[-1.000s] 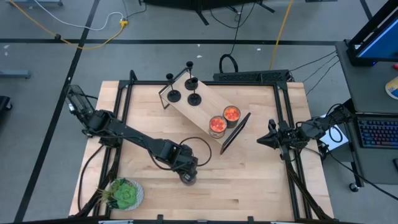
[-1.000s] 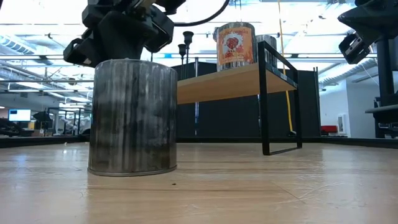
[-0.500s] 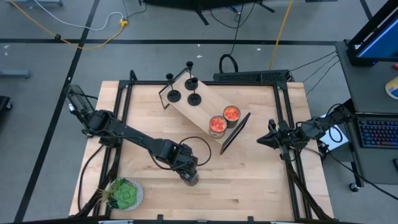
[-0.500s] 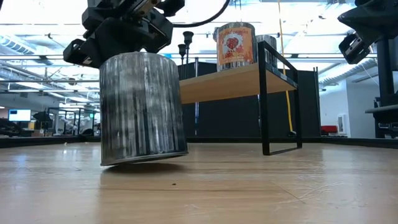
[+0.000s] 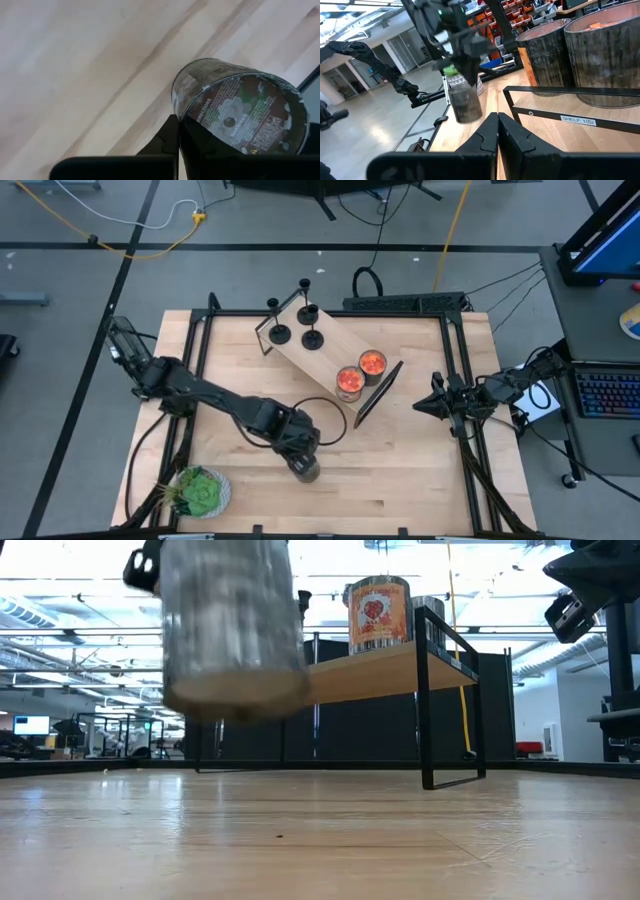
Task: Pick & Place candle stick holders
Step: Put the brown scented candle on the shelf
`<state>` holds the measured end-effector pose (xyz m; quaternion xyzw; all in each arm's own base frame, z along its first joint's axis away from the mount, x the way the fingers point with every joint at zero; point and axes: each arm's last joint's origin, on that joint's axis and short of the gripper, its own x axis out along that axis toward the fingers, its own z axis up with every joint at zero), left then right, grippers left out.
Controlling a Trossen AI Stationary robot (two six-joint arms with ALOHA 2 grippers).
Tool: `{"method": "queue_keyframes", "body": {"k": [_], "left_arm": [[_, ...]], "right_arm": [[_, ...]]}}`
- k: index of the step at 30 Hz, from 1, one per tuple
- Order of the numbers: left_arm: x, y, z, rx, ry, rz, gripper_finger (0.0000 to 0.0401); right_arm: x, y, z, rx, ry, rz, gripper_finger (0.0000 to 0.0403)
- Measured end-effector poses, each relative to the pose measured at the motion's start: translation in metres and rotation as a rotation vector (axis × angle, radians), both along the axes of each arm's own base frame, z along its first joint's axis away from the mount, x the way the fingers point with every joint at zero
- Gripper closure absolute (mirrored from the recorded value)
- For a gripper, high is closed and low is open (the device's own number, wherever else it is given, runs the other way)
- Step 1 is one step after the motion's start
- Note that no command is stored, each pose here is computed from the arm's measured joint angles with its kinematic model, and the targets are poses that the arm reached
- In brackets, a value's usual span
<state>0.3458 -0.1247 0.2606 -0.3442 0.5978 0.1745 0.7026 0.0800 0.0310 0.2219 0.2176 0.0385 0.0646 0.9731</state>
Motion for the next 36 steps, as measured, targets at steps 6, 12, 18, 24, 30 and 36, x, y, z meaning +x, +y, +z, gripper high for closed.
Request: {"method": "queue_keyframes", "body": {"k": [6, 12, 18, 24, 30, 36], "left_arm": [[-0.011, 0.005, 0.045, 0.068, 0.063, -0.038, 0.0400], [-0.016, 0.014, 0.083, 0.122, 0.031, -0.035, 0.0400], [-0.018, 0.031, 0.111, 0.172, -0.028, -0.015, 0.0401], [-0.019, 0.051, 0.126, 0.202, -0.044, -0.005, 0.0401], [-0.018, 0.072, 0.143, 0.233, -0.118, 0.016, 0.0401], [-0.019, 0.094, 0.161, 0.295, -0.189, 0.061, 0.0401]], "right_arm": [[0.000, 0.000, 0.000, 0.000, 0.000, 0.000, 0.0403], [0.000, 0.000, 0.000, 0.000, 0.000, -0.002, 0.0403], [0.000, 0.000, 0.000, -0.001, 0.000, -0.003, 0.0403], [0.000, 0.000, 0.000, -0.003, -0.001, -0.004, 0.0403], [0.000, 0.000, 0.000, -0.001, 0.000, -0.005, 0.0403], [0.000, 0.000, 0.000, -0.001, 0.000, -0.005, 0.0403]]}}
